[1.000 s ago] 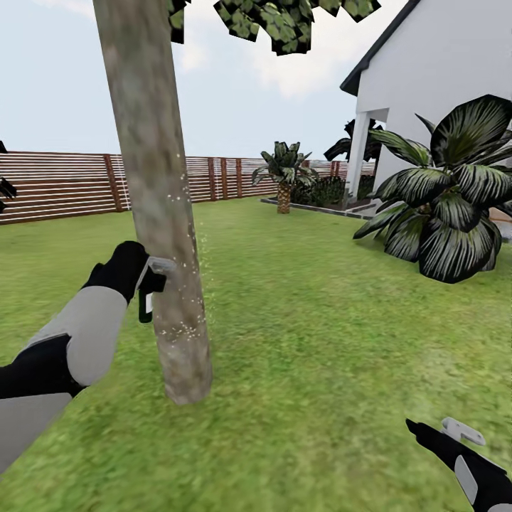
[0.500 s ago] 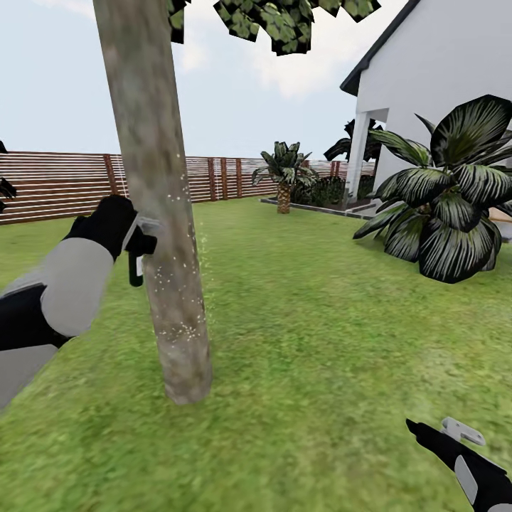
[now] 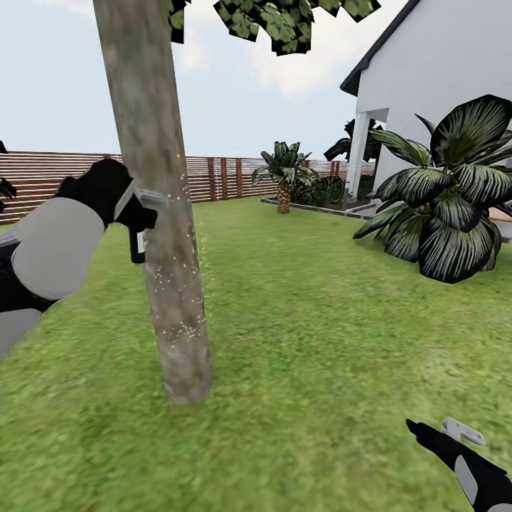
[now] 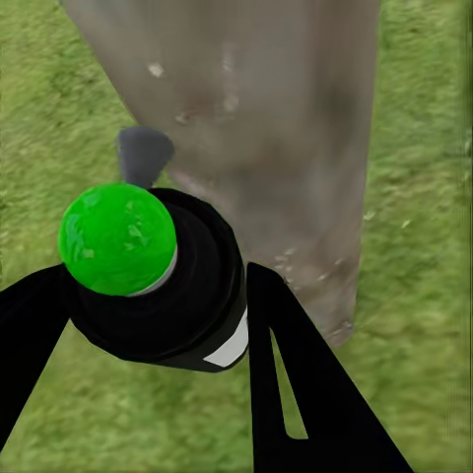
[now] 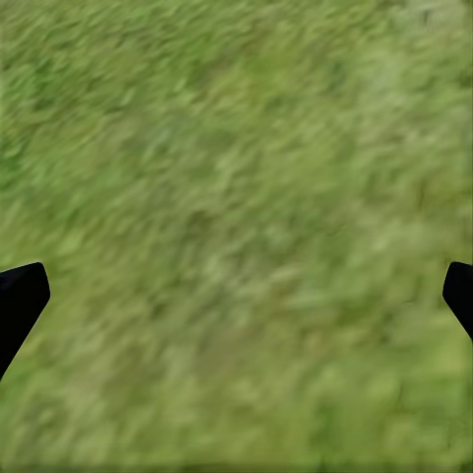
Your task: In the garden, pick up the pesticide atomizer on the floor and spray pesticide onto both trees until each tree trunk is fully covered.
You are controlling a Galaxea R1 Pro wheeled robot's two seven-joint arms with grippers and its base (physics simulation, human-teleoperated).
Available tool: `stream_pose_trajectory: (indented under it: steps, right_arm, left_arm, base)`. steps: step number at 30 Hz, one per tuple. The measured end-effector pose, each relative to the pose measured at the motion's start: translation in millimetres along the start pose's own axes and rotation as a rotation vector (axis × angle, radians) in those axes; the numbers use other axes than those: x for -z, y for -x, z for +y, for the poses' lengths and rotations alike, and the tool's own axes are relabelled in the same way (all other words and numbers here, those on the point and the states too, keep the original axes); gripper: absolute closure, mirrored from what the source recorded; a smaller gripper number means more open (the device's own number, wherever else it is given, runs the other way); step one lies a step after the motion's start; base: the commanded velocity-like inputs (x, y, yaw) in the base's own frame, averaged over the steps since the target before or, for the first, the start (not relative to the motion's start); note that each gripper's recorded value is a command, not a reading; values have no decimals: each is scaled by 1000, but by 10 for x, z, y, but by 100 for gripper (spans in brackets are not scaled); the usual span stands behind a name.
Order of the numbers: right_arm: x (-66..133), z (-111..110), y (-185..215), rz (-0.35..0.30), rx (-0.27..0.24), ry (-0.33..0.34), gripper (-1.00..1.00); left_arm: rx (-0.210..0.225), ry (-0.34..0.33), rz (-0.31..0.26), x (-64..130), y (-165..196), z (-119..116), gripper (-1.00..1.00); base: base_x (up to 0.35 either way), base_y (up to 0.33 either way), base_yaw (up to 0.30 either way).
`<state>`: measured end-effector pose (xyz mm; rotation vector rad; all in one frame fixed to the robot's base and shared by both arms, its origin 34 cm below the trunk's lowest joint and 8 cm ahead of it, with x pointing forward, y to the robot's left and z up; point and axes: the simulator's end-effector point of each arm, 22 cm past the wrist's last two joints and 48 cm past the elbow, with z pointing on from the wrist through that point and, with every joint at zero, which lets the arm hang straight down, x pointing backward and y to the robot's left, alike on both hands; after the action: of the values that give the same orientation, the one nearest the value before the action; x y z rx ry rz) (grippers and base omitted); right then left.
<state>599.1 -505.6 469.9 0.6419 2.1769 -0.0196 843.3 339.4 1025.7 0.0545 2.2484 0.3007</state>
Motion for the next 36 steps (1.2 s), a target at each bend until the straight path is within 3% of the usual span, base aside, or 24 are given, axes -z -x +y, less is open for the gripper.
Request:
stream_pose_trajectory:
  steps: [7,20,23,26,36]
  right_arm:
    - [0,0,-1,0,0,0,-100]
    - [-1,0,-1,0,0,0,-100]
    - [1,1,1,0,0,0,-100]
    - [0,-3,0,0,0,-1,-100]
    - [-1,-5,0,0,0,-1,-100]
  left_arm:
    - [-15,-19,-24,308,296,-13,100]
    - [-18,-20,-29,382,359,-1,100]
    - [-2,-2,-90,691,654,171,100]
    - [8,0,-115,820,771,233,100]
    - [-9,-23,-74,721,648,118,100]
  base:
    - [0,0,0]
    - [0,0,0]
    - [0,0,0]
    - [0,0,0]
    - [-55,0,0]
